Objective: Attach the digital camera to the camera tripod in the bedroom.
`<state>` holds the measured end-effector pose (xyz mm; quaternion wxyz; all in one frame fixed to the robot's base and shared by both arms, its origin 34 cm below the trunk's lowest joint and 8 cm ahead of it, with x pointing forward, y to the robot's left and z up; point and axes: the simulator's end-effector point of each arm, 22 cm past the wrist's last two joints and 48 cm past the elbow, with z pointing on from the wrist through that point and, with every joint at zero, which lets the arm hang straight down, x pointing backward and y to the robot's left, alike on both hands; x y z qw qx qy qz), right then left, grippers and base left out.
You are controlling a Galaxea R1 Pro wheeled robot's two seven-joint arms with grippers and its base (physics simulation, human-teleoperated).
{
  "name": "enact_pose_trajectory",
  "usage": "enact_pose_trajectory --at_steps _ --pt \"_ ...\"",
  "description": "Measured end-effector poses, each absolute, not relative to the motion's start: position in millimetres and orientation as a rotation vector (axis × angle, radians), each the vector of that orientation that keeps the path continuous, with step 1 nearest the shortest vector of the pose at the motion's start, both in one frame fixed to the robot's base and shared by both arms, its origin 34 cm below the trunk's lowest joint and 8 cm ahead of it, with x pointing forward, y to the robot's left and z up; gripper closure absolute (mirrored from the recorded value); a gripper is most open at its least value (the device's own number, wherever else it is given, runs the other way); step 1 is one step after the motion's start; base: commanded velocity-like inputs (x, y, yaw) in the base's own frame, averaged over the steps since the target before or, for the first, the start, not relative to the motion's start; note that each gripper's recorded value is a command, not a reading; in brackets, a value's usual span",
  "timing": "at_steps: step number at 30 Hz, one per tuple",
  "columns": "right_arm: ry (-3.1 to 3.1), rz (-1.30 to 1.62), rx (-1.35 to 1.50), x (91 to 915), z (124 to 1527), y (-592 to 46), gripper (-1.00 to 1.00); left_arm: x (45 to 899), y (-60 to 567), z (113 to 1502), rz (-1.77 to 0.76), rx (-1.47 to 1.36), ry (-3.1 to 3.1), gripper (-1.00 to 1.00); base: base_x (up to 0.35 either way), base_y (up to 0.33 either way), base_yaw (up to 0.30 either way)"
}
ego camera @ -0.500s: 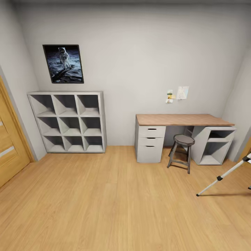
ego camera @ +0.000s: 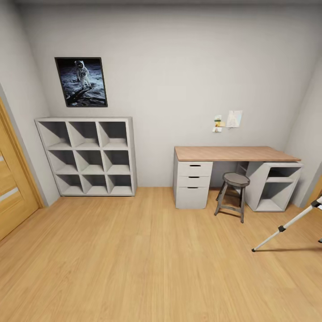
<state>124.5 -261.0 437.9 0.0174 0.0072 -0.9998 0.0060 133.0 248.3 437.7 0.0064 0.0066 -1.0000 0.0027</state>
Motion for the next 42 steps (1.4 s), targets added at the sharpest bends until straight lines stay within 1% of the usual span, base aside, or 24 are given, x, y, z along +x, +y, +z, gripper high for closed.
enact_pose_trajectory --at_steps 23,42 --pt "-3.108 0.015 0.02 124.8 437.9 -259.2 -1.0 133.8 248.3 437.6 0.008 0.025 -3.131 -1.0 0.0 0.0 -0.004" --pt "-3.108 0.016 0.02 124.7 437.9 -259.5 -1.0 134.1 249.1 437.6 0.007 0.029 -3.132 -1.0 0.0 0.0 -0.194"
